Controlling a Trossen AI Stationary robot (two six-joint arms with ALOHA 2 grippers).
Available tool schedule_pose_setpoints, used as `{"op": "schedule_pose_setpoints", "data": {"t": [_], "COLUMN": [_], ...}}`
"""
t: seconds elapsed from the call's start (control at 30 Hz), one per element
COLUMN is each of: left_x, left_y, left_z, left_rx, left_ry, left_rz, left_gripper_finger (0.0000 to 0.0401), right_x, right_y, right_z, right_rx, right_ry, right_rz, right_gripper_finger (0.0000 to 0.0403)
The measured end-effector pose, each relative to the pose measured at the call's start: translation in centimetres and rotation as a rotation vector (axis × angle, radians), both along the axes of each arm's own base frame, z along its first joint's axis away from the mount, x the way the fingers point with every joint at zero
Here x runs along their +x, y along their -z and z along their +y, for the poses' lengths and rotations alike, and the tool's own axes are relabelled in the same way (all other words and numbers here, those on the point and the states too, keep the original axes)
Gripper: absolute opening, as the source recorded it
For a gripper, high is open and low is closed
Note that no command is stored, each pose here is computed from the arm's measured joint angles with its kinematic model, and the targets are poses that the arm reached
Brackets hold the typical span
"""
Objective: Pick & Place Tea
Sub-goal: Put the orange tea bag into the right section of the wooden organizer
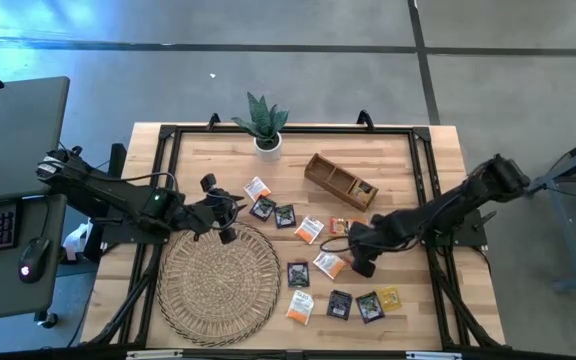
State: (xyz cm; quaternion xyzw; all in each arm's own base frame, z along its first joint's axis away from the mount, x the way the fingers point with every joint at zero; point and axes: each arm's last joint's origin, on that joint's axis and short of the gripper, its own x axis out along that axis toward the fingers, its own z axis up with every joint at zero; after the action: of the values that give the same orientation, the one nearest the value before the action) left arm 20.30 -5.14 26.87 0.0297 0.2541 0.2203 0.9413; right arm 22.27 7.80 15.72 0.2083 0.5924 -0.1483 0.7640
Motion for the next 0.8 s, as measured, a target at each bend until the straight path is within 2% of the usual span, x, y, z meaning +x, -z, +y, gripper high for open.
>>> {"op": "schedule_pose_setpoints", "data": {"t": [0.1,0.2,0.37,0.43,0.6,0.8], "left_x": [0.0,0.0,0.0,0.0,0.0,0.0], "left_y": [0.0,0.0,0.0,0.0,0.0,0.0], "left_z": [0.0,0.0,0.0,0.0,0.0,0.0], "left_rx": [0.0,0.0,0.001,0.001,0.002,0.002], "left_ry": [0.0,0.0,-0.002,-0.003,-0.002,-0.002], "left_rz": [0.0,-0.001,-0.001,-0.002,-0.001,-0.001], "left_gripper_finger": [0.0091,0.0091,0.0091,0.0091,0.0091,0.0091], "right_x": [0.5,1.0,0.7,0.4,-0.6,-0.8], "right_y": [-1.9,-4.0,-6.5,-6.7,-5.9,-5.5], "right_z": [-0.7,-1.6,-4.2,-5.4,-8.1,-10.2], "right_rx": [-0.091,-0.249,-0.588,-0.673,-0.723,-0.717], "right_ry": [0.006,0.032,0.059,0.053,0.089,0.12], "right_rz": [-0.104,-0.205,-0.137,-0.068,0.099,0.163], "right_gripper_finger": [0.0004,0.0008,0.0003,0.0003,0.0003,0.0002]}}
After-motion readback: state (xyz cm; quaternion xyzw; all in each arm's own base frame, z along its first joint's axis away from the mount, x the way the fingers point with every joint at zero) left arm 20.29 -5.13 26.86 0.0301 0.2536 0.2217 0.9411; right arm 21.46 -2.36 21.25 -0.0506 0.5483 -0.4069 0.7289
